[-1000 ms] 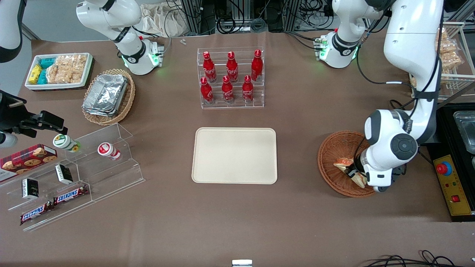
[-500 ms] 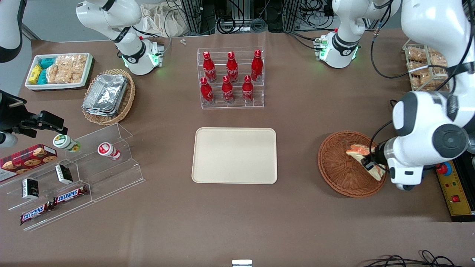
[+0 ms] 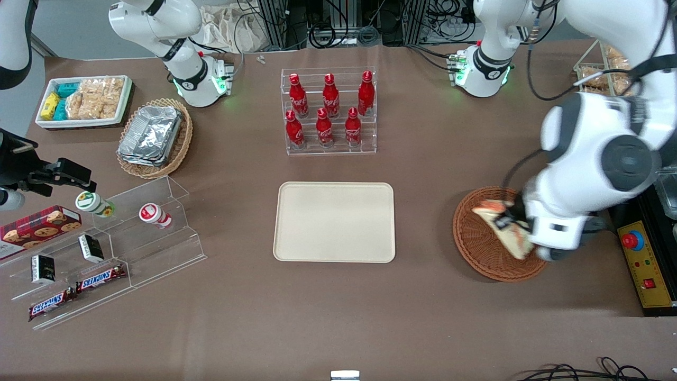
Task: Place sandwich from basket to tray
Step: 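Lift the sandwich out of the basket and carry it toward the cream tray, then lower the sandwich onto the cream tray and open the left gripper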
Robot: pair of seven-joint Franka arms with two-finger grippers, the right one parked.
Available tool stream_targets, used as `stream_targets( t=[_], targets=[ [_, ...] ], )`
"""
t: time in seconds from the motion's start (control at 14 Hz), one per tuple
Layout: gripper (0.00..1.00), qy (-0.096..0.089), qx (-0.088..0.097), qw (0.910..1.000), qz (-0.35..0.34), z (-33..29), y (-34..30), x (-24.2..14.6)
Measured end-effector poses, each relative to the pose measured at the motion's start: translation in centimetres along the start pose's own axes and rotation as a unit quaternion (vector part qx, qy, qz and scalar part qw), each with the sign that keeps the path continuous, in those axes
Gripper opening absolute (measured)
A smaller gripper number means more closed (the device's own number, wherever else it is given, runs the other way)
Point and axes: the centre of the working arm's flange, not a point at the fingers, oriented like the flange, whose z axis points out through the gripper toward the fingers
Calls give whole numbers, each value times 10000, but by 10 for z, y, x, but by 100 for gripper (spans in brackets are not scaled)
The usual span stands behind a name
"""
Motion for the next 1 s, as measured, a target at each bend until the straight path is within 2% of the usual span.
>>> stream_targets(
  t=[0.36,0.71,1.0],
  targets=[
    [20,18,41,9961,884,57,91,-79],
    [20,255,-214,9890,1438,152,134,-140],
    [20,336,-300,9846,1687,210,135,-175]
  ],
)
